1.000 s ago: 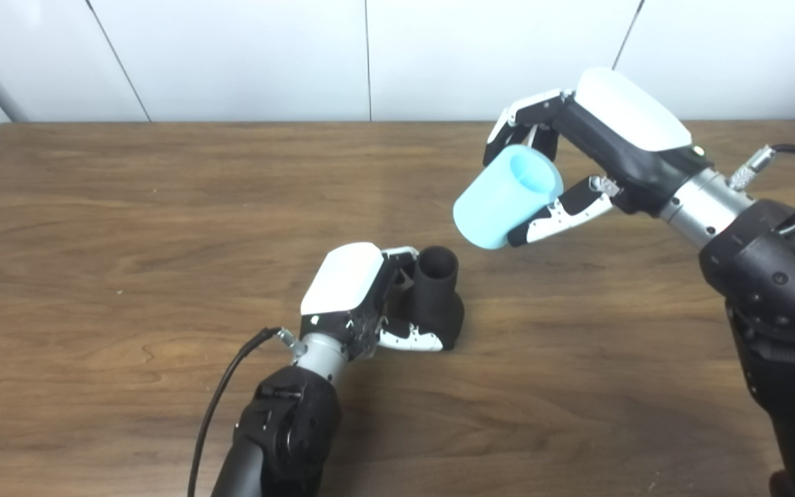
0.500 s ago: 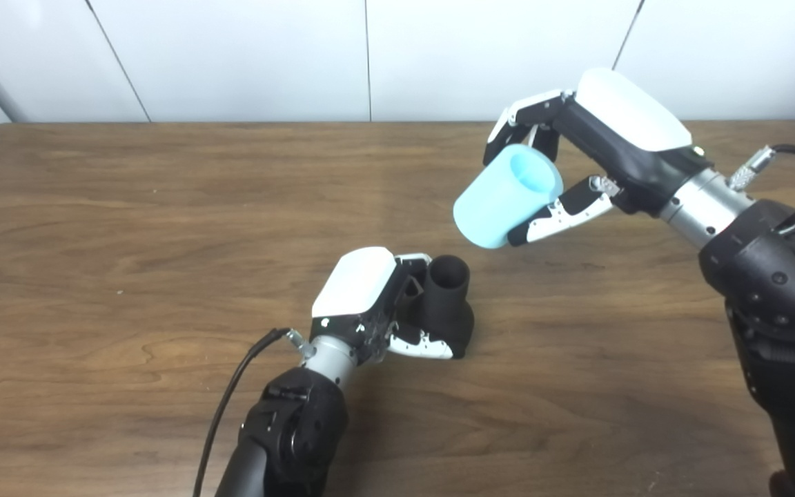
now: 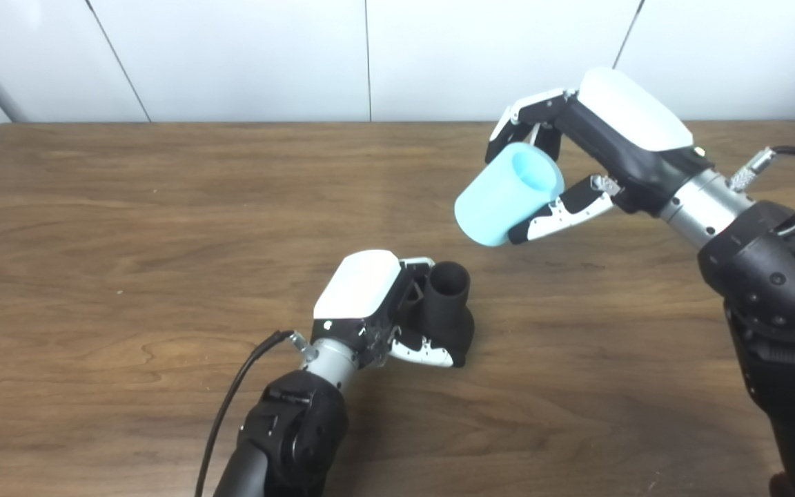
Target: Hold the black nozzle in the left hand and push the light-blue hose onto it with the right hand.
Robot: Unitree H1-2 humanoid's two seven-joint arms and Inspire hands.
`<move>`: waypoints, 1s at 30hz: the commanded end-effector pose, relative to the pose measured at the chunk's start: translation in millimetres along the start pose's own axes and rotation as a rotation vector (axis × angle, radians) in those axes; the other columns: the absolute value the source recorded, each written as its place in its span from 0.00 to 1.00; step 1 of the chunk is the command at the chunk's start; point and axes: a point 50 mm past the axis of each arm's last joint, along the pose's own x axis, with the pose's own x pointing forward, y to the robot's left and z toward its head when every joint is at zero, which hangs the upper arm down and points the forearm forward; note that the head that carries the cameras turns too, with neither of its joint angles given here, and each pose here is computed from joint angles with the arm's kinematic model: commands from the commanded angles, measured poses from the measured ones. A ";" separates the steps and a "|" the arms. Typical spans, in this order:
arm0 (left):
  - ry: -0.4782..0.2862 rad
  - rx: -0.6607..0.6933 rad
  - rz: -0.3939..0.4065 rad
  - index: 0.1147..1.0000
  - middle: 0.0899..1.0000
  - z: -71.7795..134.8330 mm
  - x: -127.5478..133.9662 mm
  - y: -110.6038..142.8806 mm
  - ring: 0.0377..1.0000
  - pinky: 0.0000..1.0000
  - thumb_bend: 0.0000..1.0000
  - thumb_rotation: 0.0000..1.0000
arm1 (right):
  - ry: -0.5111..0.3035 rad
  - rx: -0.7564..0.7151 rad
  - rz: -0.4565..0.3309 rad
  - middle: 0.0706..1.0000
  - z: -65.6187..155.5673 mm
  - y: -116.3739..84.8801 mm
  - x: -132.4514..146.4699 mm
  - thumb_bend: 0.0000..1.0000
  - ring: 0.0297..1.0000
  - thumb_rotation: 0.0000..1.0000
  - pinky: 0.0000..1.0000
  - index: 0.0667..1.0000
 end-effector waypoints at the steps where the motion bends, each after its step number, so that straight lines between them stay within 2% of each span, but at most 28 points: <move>1: -0.041 0.010 0.064 0.46 0.54 6.0 4.0 4.8 0.57 0.55 0.60 0.07 | -0.030 -0.039 -0.061 0.48 5.4 -14.3 -1.4 0.50 0.38 0.00 0.40 0.47; 3: -0.042 -0.004 0.076 0.42 0.48 5.1 4.3 3.5 0.54 0.53 0.54 0.01 | -0.028 -0.037 -0.057 0.48 5.4 -15.0 -1.8 0.50 0.38 0.00 0.40 0.47; 8: -0.038 -0.015 0.080 0.42 0.44 4.2 4.5 2.5 0.51 0.50 0.52 0.00 | -0.029 -0.043 -0.061 0.48 6.1 -15.8 -2.5 0.50 0.38 0.00 0.40 0.47; 17: -0.030 -0.021 0.073 0.42 0.42 2.0 2.7 0.0 0.47 0.42 0.52 0.00 | -0.043 -0.048 -0.060 0.49 9.8 -15.6 -6.4 0.49 0.37 0.00 0.32 0.47; 26: -0.039 0.011 0.086 0.43 0.41 0.6 0.6 0.4 0.46 0.41 0.52 0.00 | -0.061 -0.040 -0.040 0.46 20.1 -16.3 -15.8 0.50 0.37 0.00 0.36 0.47; 30: -0.063 0.065 0.106 0.43 0.39 -3.1 -2.1 -2.9 0.44 0.39 0.52 0.00 | -0.074 -0.041 -0.039 0.46 23.2 -19.0 -16.8 0.50 0.38 0.00 0.35 0.46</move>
